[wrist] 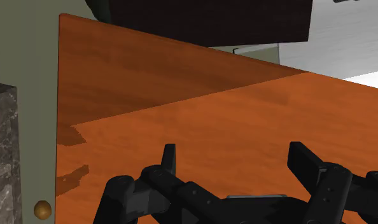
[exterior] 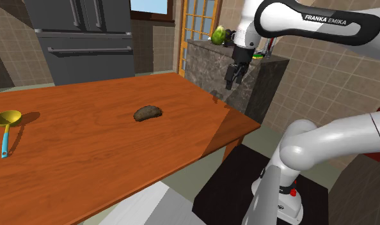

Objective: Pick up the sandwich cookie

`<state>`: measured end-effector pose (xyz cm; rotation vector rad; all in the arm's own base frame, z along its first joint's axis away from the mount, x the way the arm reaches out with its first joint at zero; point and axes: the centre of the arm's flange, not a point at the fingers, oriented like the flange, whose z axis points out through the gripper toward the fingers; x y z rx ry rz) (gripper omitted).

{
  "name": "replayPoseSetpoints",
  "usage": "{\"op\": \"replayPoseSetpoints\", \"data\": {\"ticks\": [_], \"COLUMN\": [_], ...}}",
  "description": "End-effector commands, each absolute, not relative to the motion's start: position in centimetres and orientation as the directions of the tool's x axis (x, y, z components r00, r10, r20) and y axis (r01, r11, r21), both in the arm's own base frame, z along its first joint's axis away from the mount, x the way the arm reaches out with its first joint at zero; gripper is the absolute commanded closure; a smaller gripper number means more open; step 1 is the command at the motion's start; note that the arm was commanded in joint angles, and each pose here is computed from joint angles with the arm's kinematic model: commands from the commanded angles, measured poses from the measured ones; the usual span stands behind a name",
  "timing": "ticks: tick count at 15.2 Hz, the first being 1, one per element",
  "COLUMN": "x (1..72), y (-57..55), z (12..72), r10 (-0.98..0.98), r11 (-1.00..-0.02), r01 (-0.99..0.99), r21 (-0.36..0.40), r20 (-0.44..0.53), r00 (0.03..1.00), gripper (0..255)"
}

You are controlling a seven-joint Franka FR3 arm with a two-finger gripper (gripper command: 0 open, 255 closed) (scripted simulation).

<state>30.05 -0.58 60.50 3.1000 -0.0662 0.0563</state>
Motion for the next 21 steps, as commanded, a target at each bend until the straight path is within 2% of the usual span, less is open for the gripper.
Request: {"op": "replayPoseSetpoints", "data": {"ticks": [1,11,21], "x": [30.1,43.1,55.0], "y": [-0.6,0.5,4.6], "z": [60.5,55.4,49.3], "r10": [-0.042,0.205,0.438], "r11": [-0.998,-0.977,-0.894], "r01": [-0.043,0.207,0.445], "r21": [0.040,0.055,0.051], "r20": [0.037,-0.034,-0.107], "r00": [0.998,0.978,0.893], "gripper": [0,0,0]}}
